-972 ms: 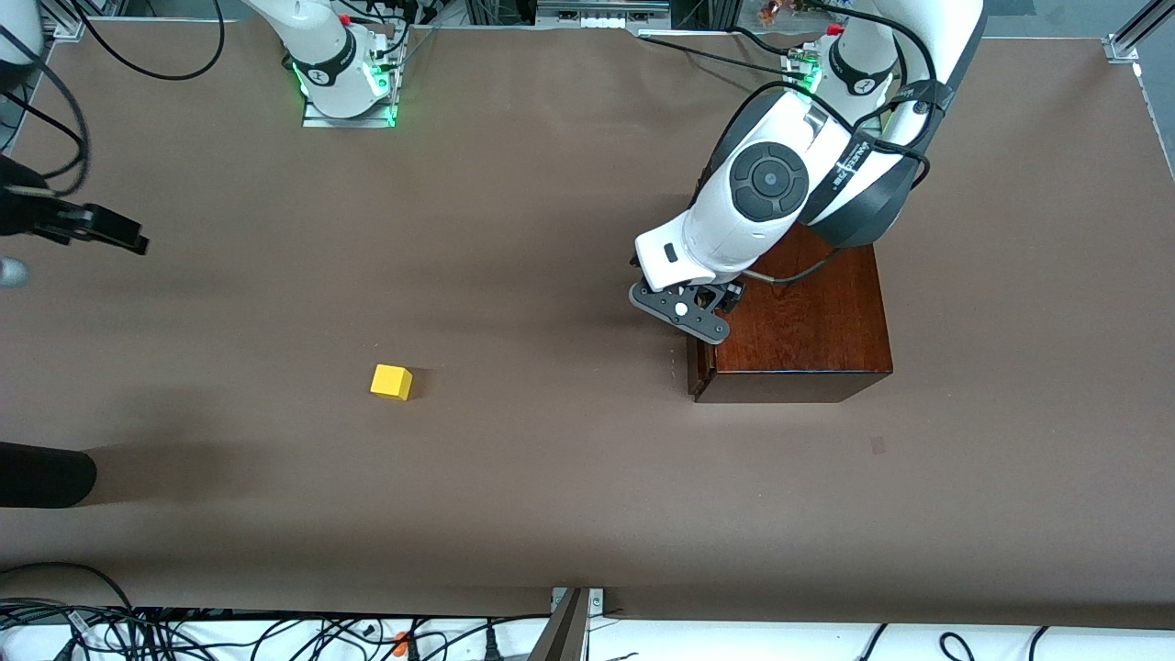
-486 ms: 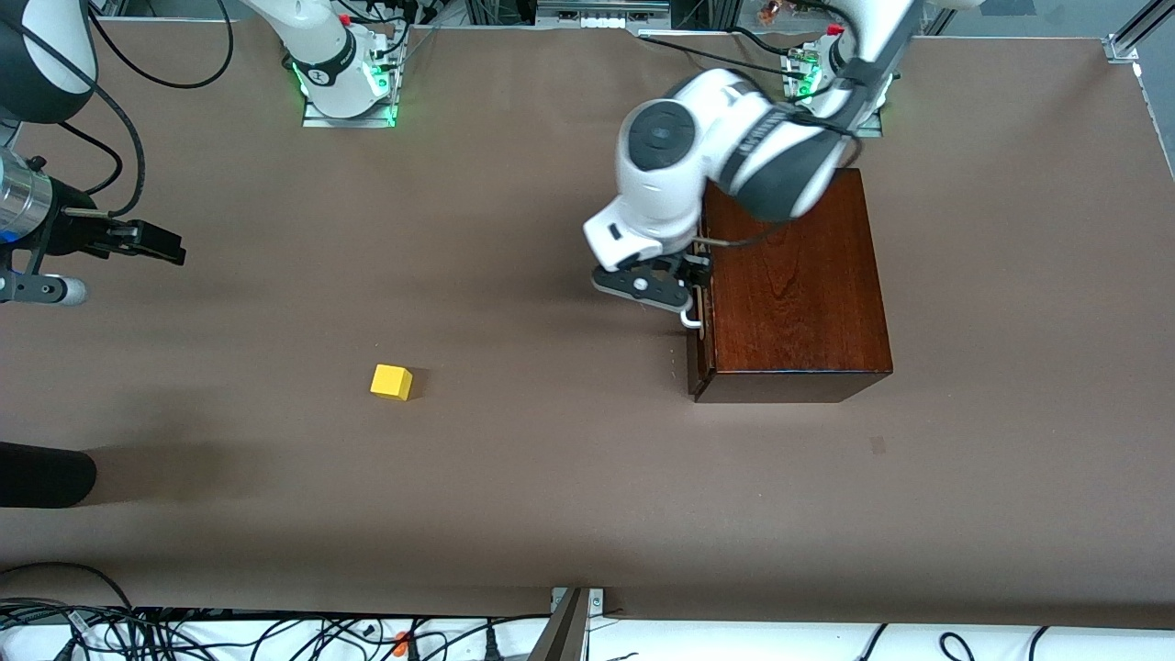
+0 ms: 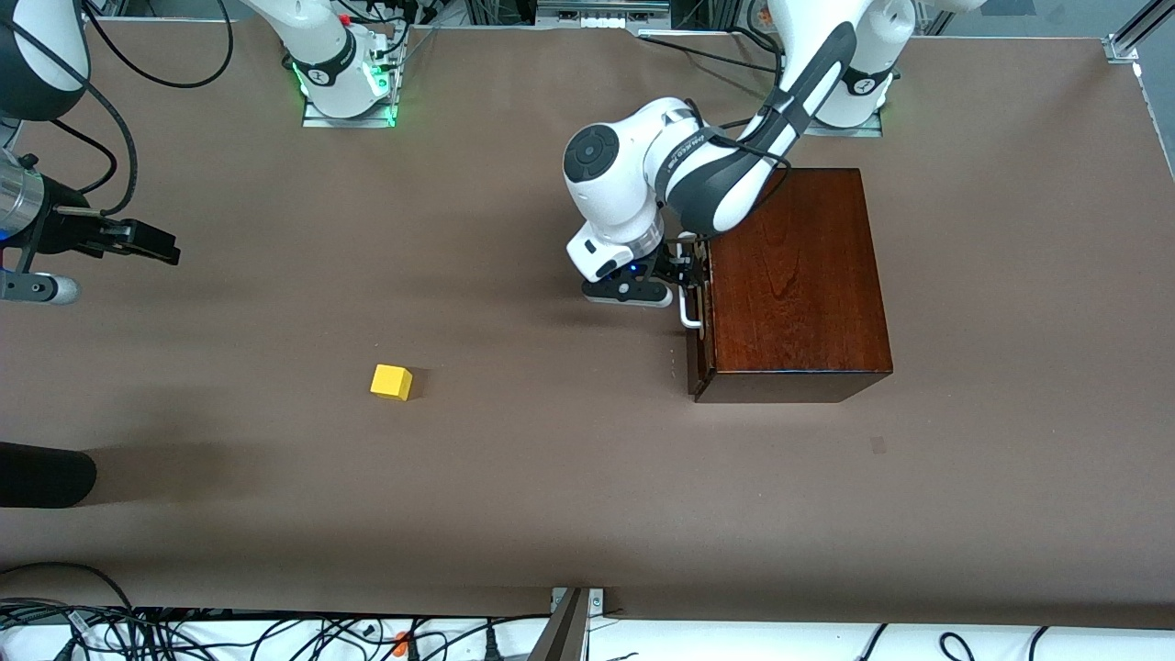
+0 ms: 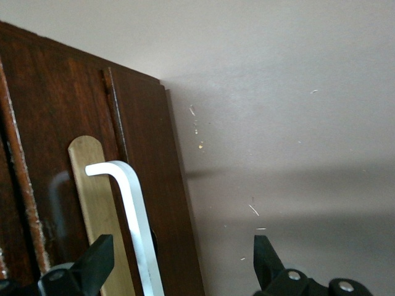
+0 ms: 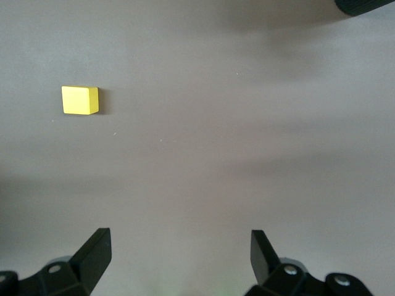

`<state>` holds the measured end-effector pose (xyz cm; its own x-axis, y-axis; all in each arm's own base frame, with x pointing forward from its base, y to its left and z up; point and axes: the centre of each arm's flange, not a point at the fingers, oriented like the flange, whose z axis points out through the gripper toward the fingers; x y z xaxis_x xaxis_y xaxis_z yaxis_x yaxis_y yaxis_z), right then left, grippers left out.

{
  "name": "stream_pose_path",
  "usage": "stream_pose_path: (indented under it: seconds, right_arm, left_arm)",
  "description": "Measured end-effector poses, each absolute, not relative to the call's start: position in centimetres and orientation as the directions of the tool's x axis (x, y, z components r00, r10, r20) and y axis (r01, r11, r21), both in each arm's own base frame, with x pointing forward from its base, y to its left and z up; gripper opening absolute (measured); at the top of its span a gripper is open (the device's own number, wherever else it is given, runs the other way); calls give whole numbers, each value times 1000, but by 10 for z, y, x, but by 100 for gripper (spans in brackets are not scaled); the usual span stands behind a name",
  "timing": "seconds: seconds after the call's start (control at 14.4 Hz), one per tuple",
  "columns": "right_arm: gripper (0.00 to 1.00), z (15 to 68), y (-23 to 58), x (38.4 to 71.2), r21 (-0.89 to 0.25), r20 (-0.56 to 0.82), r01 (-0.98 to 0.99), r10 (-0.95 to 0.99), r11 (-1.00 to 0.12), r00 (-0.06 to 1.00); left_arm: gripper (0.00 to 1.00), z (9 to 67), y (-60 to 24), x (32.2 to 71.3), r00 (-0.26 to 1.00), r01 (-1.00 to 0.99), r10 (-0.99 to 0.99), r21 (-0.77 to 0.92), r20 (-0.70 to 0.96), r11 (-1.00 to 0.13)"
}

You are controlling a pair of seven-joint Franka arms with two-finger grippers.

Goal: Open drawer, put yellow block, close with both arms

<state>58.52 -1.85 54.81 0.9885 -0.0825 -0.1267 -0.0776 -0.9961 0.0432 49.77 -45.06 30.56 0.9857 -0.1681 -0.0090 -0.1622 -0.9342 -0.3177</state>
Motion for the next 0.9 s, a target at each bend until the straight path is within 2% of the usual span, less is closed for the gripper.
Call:
stream_pose_path:
  seconds: [0.9]
  right_arm:
    - [100,559,-35,585,44,-104,-107,-111,-993,988]
  left_arm:
    - [100,281,-450,492,995,-100,-98,-340,-24,-935]
